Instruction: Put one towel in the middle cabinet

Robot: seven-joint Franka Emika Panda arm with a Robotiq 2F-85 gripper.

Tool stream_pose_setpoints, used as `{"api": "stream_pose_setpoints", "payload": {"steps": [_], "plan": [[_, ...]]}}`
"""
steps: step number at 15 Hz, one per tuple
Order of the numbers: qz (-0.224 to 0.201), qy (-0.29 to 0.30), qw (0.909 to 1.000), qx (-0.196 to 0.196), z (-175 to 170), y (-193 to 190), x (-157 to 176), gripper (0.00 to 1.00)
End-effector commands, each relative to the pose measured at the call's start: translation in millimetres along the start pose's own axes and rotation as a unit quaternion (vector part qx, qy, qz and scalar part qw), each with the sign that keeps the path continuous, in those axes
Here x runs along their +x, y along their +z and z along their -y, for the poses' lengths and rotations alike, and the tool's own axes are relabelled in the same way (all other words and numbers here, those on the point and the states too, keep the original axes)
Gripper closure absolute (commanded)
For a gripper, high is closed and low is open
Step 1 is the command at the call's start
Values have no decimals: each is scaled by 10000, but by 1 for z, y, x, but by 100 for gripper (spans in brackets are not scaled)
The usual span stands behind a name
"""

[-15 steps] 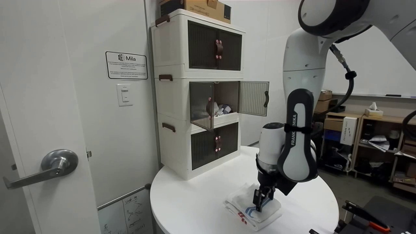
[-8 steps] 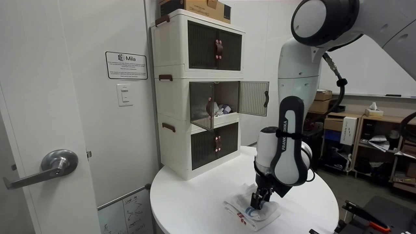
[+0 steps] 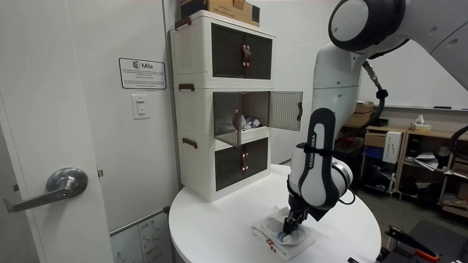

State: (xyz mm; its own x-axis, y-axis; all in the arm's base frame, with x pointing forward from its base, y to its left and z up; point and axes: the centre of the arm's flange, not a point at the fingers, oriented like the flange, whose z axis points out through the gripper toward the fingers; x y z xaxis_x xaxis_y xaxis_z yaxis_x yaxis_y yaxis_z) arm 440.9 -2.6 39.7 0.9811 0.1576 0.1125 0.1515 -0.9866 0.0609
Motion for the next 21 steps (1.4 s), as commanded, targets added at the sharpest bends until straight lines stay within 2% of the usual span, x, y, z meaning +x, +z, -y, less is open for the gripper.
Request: {"api": "stream_pose_setpoints", "payload": {"steps": [1, 5, 6, 7, 13, 14, 15, 17, 21], "plan": [[-217, 162, 9993, 253, -7, -14, -6, 100], [-471, 469, 9955, 671, -16, -49, 2, 100], [-502, 515, 9947, 731, -43, -49, -2, 75], [-547, 529, 9942, 765, -51, -51, -3, 74], [-395, 488, 9943, 868, -123, -36, -34, 30], [-245, 516, 9945, 882, -47, -54, -28, 24], [-187, 526, 9940, 944, -40, -55, -30, 18], [-121, 416, 9921, 1176, -5, -63, -22, 2], [-195, 223, 9870, 1580, 70, -91, 3, 0]]}}
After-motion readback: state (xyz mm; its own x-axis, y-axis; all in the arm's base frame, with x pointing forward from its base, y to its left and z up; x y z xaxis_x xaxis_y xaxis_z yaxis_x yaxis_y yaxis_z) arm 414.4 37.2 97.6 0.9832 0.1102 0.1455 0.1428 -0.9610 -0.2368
